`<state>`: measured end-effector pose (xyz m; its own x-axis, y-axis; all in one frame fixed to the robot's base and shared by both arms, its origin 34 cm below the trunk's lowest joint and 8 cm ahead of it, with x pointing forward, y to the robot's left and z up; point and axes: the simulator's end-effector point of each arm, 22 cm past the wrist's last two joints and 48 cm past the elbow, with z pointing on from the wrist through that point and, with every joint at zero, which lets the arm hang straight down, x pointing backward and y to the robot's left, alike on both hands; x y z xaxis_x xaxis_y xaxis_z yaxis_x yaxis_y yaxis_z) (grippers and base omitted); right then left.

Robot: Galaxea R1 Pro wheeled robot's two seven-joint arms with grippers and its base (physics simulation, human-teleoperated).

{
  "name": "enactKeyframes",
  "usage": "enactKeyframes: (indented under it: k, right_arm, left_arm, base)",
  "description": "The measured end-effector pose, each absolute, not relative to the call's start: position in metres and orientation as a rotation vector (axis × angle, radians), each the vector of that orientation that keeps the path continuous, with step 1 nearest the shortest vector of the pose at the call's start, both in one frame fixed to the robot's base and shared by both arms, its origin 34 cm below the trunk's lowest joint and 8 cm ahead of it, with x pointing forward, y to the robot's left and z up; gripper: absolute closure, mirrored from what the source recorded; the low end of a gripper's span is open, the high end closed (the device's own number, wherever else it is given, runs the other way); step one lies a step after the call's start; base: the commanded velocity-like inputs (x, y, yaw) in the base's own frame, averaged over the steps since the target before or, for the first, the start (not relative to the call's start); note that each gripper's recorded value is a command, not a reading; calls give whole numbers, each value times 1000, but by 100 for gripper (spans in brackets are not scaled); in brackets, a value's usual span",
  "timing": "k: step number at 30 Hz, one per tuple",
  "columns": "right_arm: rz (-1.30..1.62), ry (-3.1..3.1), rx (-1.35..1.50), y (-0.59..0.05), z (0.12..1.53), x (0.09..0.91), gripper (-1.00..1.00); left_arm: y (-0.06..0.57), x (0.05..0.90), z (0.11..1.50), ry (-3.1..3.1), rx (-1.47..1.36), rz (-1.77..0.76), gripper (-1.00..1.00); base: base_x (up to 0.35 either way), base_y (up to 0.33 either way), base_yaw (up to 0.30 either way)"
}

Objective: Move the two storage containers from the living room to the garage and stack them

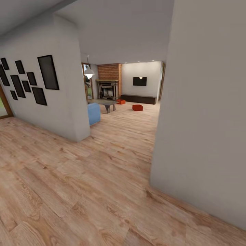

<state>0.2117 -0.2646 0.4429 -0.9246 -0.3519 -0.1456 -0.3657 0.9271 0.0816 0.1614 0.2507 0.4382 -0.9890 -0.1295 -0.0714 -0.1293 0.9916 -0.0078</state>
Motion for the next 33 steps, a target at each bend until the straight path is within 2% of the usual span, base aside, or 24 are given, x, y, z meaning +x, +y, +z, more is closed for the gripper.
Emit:
enactKeyframes:
  k: [18,33]
  right_arm:
    - [162,2956,-553,-264,443,212,-100]
    - [163,2955,-555,-264,443,212,-100]
  left_arm:
    - [251,161,438,3063,-200,-5,-100]
    - [249,161,438,3065,-197,-7,-100]
  base:
    - [322,0,224]
    - [322,0,12]
